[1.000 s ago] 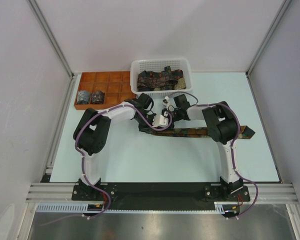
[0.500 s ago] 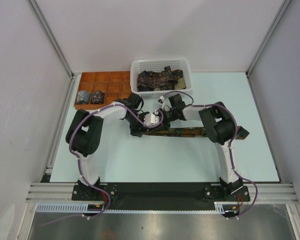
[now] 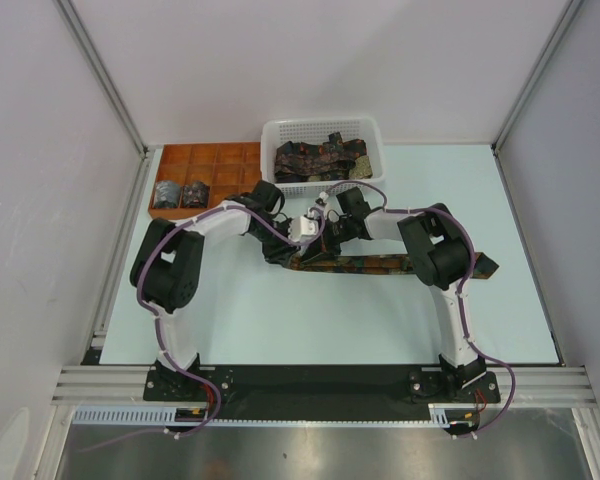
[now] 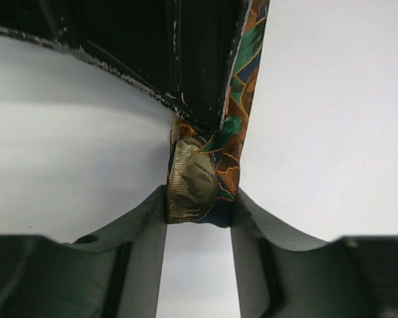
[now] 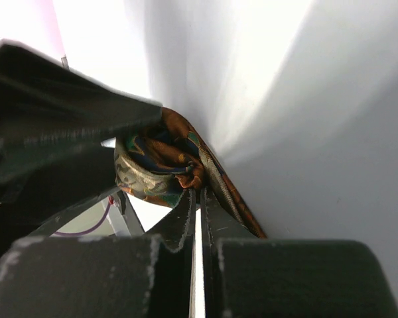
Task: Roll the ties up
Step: Roll the tie at the center of the board.
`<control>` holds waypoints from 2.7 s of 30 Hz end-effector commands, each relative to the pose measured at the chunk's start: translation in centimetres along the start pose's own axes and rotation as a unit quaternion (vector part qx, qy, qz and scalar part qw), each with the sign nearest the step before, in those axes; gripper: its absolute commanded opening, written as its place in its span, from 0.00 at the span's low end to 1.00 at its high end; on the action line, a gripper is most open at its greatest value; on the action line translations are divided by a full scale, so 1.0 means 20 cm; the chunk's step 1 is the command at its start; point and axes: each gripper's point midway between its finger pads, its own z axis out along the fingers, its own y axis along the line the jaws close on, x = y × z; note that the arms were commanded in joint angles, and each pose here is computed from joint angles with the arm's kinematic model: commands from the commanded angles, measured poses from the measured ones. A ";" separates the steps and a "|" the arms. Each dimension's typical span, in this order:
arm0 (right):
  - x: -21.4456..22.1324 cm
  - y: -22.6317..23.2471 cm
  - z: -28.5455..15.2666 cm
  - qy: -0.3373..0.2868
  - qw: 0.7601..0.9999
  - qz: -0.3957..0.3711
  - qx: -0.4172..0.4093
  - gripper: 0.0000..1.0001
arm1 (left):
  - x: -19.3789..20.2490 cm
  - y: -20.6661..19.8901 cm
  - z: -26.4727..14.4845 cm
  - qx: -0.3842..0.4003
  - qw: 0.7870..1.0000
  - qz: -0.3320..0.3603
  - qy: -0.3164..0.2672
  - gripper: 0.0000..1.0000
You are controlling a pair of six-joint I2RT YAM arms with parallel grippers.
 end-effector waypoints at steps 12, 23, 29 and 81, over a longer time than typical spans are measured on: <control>0.06 -0.15 0.05 0.010 0.998 0.014 0.054 0.00 | -0.31 -0.08 0.08 0.030 0.997 0.055 -0.040 0.37; 0.05 -0.04 0.04 -0.009 1.000 0.015 -0.011 0.02 | -0.14 -0.11 0.17 0.046 0.997 0.043 0.037 0.41; 0.05 0.01 0.02 -0.012 0.999 0.011 -0.029 0.12 | 0.02 -0.15 0.21 0.044 0.995 0.032 0.084 0.39; 0.04 -0.17 -0.13 -0.035 0.997 0.031 0.055 0.00 | -0.09 -0.02 0.01 -0.005 1.000 -0.001 0.013 0.80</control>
